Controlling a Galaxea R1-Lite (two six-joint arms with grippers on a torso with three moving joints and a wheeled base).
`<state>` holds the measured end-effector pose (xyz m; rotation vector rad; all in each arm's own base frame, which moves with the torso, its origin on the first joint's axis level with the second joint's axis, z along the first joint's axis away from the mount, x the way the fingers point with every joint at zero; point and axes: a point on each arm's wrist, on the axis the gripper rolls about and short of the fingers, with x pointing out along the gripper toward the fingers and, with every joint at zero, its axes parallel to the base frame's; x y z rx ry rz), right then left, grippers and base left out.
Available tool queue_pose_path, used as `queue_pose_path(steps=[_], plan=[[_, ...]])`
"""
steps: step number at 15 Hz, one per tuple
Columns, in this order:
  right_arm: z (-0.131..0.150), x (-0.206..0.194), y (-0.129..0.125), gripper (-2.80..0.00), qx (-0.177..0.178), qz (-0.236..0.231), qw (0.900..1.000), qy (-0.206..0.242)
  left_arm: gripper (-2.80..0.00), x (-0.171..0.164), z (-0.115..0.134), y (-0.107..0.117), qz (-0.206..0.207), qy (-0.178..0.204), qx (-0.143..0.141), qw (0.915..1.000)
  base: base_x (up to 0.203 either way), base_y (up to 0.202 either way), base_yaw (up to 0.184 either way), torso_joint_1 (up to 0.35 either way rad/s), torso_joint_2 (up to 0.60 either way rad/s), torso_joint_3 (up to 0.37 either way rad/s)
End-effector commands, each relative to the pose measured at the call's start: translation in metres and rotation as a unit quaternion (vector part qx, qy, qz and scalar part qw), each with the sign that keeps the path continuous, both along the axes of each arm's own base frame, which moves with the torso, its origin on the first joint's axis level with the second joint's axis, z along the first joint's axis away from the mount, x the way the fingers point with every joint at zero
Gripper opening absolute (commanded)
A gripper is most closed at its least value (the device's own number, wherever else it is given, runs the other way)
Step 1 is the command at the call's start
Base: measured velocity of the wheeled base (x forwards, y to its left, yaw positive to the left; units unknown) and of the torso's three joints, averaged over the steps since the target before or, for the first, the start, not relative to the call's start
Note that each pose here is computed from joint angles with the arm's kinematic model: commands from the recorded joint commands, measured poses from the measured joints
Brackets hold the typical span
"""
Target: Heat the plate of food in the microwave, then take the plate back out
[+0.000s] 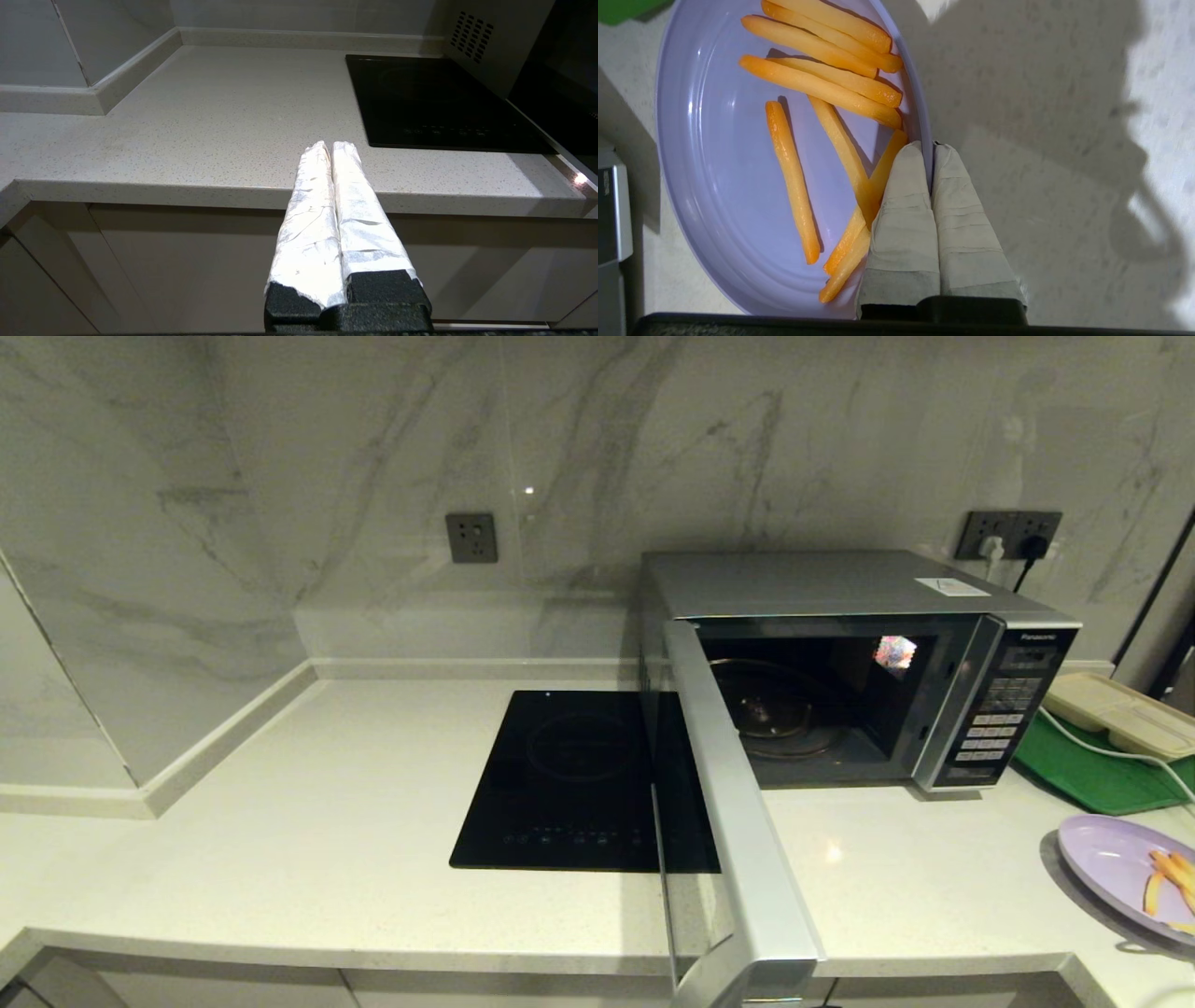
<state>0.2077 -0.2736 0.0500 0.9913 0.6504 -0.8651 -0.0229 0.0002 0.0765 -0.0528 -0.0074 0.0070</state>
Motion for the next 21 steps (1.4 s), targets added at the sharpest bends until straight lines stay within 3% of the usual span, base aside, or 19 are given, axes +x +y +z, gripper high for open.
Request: queue_pose_path(steps=[1, 13, 21], plan=[[-0.01, -0.003, -0.005, -2.8, 0.006, -0.005, 1.0, 0.007, -2.8, 0.0, 0.0, 0.0, 0.001, 0.0, 0.0, 1.0, 0.0, 0.0, 0.0, 0.0, 0.0, 0.0], [-0.02, -0.004, -0.01, -2.8, 0.01, -0.001, 1.0, 0.017, -2.8, 0.0, 0.0, 0.0, 0.0, 0.0, 0.0, 1.0, 0.0, 0.0, 0.0, 0.0, 0.0, 0.0], [-0.008, -0.003, -0.012, -2.8, -0.02, 0.009, 1.0, 0.006, -2.8, 0.0, 0.0, 0.0, 0.0, 0.0, 0.0, 1.0, 0.0, 0.0, 0.0, 0.0, 0.0, 0.0]])
